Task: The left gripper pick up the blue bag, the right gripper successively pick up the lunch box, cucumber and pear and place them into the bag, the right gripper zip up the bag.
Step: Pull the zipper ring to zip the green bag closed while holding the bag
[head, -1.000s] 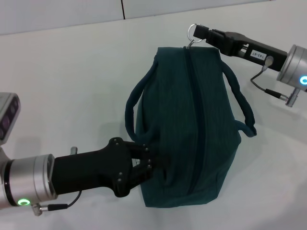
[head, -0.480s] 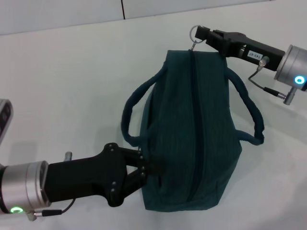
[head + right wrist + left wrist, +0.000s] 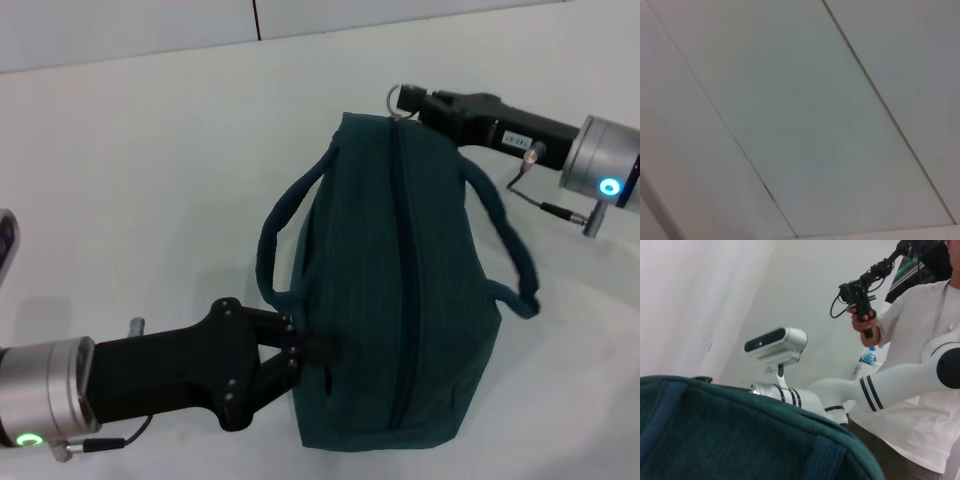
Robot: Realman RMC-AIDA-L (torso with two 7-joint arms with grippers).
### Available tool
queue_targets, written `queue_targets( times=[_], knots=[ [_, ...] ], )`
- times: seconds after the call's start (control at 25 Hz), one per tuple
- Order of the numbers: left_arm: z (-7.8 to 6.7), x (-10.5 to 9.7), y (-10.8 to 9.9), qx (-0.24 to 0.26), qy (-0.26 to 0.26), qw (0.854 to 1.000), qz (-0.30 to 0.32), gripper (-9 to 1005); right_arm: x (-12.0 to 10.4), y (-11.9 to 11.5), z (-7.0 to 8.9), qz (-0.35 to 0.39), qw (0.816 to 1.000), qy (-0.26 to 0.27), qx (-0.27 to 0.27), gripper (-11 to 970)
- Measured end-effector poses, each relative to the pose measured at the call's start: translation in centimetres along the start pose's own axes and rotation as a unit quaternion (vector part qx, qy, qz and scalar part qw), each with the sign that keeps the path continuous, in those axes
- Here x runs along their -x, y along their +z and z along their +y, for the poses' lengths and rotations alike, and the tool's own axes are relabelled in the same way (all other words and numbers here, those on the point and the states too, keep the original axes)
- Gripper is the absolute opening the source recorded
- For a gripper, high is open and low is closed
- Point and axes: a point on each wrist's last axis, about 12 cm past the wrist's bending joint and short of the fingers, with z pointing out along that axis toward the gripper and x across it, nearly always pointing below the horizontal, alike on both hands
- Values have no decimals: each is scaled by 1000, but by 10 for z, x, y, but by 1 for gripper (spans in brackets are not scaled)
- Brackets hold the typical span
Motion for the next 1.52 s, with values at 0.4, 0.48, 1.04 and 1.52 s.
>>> queue_targets(
  times=[0.4,0.48,1.04,1.52],
  knots=[
    [3,4,0,6,5,1000,-6,51,-5,-10,3,-3,1000,12,14,17],
    [3,4,0,5,5,1000,-6,48,-6,-15,0,0,1000,12,3,17],
    [5,5,2,20,1,1000,-24,67,-10,-36,-4,5,1000,21,-1,18],
    [10,10,-5,49,8,998,-48,169,-16,-63,-2,-16,1000,14,-2,52]
  ],
)
